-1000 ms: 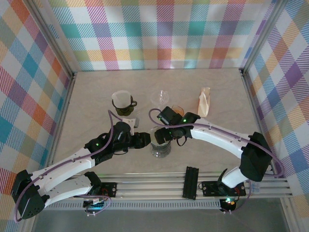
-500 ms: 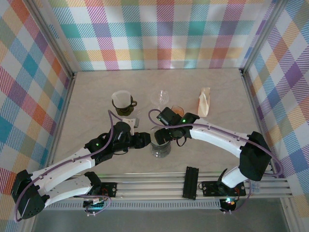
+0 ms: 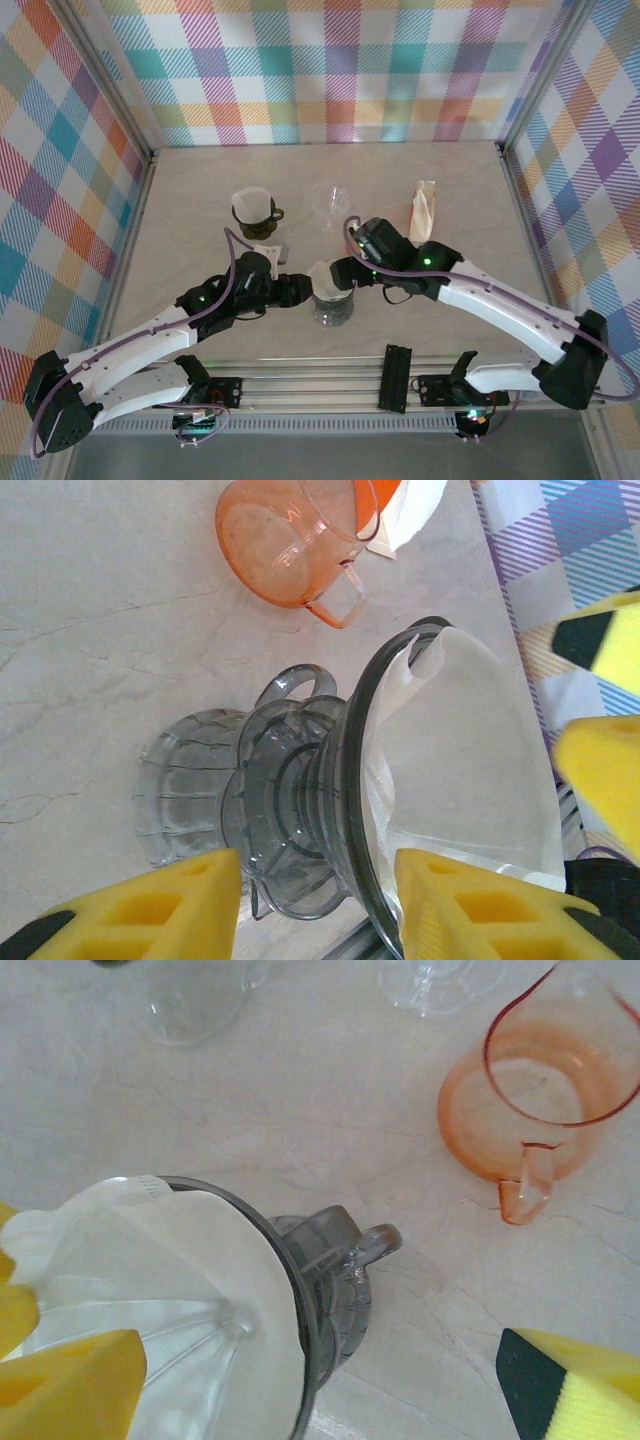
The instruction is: Place the coffee filter in the dripper
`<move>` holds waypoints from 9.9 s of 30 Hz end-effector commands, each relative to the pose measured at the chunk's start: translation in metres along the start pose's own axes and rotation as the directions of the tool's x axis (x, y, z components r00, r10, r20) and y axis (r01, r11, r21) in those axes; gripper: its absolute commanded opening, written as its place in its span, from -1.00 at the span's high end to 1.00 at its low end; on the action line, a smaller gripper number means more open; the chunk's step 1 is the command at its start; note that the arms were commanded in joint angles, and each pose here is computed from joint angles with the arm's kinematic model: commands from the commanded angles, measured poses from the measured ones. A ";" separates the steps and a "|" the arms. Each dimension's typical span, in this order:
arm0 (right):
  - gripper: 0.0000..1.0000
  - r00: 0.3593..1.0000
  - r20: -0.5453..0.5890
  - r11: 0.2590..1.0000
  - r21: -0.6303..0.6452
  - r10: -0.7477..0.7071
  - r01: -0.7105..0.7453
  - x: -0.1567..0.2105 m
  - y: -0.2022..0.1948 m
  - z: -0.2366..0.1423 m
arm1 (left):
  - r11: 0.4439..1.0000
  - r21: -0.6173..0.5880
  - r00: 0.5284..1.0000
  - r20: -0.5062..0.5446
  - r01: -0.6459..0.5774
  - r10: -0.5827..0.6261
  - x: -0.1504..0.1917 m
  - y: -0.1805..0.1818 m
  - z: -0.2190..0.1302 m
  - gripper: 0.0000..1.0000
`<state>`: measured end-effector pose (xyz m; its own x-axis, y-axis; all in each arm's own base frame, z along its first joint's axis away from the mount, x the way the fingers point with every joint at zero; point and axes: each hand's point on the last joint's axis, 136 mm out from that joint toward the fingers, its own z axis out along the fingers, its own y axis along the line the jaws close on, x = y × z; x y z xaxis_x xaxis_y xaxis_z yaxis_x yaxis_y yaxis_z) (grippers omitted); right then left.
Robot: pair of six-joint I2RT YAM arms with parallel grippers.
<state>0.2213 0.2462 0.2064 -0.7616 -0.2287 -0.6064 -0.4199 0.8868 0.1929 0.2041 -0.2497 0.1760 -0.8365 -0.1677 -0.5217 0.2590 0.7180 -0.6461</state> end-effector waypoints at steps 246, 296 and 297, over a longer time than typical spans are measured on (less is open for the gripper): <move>-0.49 0.932 0.043 0.931 0.045 0.361 -0.363 -0.141 -0.108 0.198 | 0.975 -0.195 0.949 0.311 0.110 -0.045 0.007 0.092 -0.078 -1.00; 1.00 0.941 0.035 0.939 0.050 0.338 -0.339 0.006 -0.099 0.009 | 0.968 -0.230 0.951 0.309 0.104 -0.029 0.005 0.094 -0.086 -1.00; 1.00 0.943 0.031 0.942 0.030 0.332 -0.333 0.009 -0.092 0.003 | 0.967 -0.233 0.952 0.306 0.101 -0.026 0.006 0.095 -0.086 -1.00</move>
<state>0.2802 0.1559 0.1710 -0.8262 0.1318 -0.5478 -0.0717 0.9398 0.3342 0.1803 -0.1293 0.1503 -0.6745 -0.3736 -0.6368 0.0576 0.8333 -0.5498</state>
